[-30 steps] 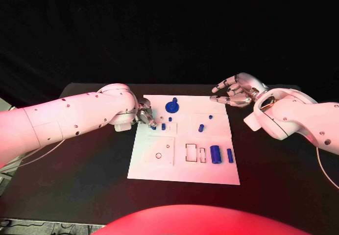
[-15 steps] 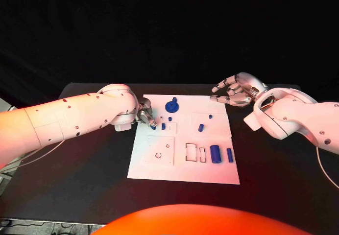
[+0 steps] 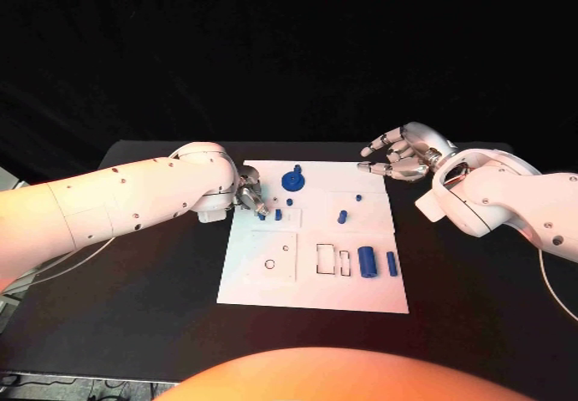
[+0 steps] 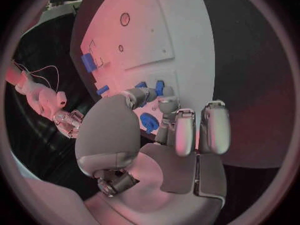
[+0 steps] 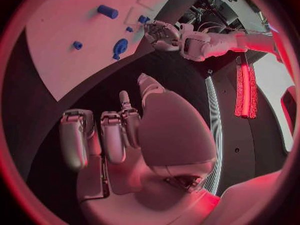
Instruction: Assemble the parts on the task board
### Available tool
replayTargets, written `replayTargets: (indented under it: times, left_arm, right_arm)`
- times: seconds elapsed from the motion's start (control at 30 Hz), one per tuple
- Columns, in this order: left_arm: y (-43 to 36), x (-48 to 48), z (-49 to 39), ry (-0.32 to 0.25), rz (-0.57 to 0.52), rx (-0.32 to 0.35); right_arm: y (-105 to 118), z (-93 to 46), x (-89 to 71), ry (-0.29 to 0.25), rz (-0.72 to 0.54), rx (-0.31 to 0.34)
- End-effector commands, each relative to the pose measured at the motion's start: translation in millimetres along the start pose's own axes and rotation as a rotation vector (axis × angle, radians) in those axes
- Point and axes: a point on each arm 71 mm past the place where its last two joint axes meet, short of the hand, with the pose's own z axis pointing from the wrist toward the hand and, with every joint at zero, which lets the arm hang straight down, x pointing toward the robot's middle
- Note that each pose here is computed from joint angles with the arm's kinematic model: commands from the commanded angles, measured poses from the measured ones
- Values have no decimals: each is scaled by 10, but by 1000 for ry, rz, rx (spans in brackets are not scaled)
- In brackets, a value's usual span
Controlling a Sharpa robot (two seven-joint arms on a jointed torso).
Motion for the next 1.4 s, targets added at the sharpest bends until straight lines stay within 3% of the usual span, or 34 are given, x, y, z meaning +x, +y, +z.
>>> replayTargets:
  times: [0.03,0.63,1.03,1.4]
  left_arm:
    - [-28,86,21,51,13,11]
    - [11,81,52,51,3,-3]
    - [129,41,53,31,-16,-30]
    - [177,7,39,12,-29,-37]
  right_arm:
    - [9,0,8,6,-3,-13]
    - [5,-1,2,2,-3,-14]
    - [-3,-4,-5,-1,-3,-13]
    - [-9,-6,-8,-3,-3,-12]
